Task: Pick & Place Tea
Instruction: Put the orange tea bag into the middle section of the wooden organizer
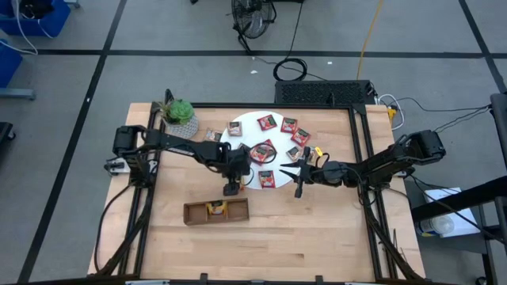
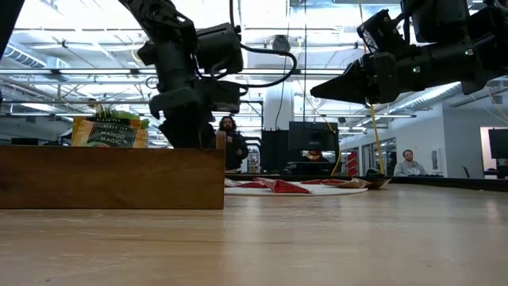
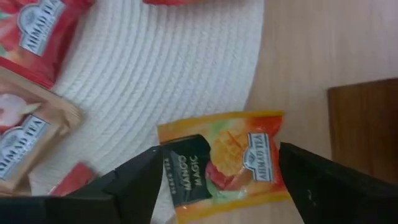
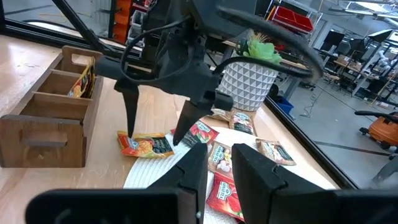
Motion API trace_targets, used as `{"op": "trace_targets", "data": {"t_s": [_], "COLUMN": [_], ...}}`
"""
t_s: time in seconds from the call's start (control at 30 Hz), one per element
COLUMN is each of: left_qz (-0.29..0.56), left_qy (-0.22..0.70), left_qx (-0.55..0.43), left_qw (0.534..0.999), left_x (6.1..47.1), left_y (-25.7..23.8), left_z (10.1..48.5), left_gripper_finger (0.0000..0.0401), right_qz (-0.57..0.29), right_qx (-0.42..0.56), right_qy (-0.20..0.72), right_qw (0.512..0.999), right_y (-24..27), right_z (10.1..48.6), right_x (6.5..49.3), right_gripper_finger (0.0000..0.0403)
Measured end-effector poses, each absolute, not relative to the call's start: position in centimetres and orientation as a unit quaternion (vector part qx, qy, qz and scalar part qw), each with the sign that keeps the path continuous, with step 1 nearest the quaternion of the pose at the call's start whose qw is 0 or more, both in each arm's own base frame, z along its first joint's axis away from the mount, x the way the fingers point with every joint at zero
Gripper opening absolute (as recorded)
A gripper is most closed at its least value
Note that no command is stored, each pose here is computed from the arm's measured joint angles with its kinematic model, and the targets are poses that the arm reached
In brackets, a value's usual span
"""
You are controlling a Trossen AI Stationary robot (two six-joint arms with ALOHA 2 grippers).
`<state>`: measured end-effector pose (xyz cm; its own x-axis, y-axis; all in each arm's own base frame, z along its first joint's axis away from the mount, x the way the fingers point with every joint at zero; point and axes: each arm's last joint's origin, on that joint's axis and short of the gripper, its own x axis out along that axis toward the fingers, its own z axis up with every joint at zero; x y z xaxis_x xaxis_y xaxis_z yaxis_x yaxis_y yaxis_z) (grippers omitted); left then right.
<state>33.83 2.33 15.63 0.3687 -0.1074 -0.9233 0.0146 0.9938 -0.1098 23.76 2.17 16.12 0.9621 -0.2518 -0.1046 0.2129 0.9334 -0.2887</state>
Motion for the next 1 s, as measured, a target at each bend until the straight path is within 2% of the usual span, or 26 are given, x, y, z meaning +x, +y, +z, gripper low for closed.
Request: {"op": "trace_targets", "data": {"t_s": [0.2,0.5,0.73,0.87,1.0], "left_qz": [-0.033,-0.036,-0.036,-0.027,-0.019], "left_qy": [0.556,0.568,0.567,0.574,0.579], "left_qx": [-0.039,-0.042,-0.042,-0.038,-0.033], "left_qw": [0.829,0.821,0.822,0.818,0.814], "left_x": [34.3,35.2,35.1,35.0,34.9], "left_y": [2.5,2.6,2.6,2.6,2.6], "left_z": [15.0,12.4,12.5,12.4,12.3], "left_gripper_finger": [0.0294,0.0296,0.0286,0.0272,0.0241], "right_qz": [-0.118,-0.118,-0.118,-0.118,-0.118], "right_qx": [-0.139,-0.14,-0.14,-0.14,-0.14], "right_qy": [0.07,0.073,0.073,0.073,0.073], "right_qw": [0.981,0.98,0.98,0.98,0.98], "right_y": [2.2,2.2,2.2,2.2,2.2], "right_z": [16.1,16.1,16.1,16.1,16.1], "right_x": [23.8,23.8,23.8,23.8,23.8], "right_gripper_finger": [0.0061,0.0061,0.0061,0.0061,0.0061]}}
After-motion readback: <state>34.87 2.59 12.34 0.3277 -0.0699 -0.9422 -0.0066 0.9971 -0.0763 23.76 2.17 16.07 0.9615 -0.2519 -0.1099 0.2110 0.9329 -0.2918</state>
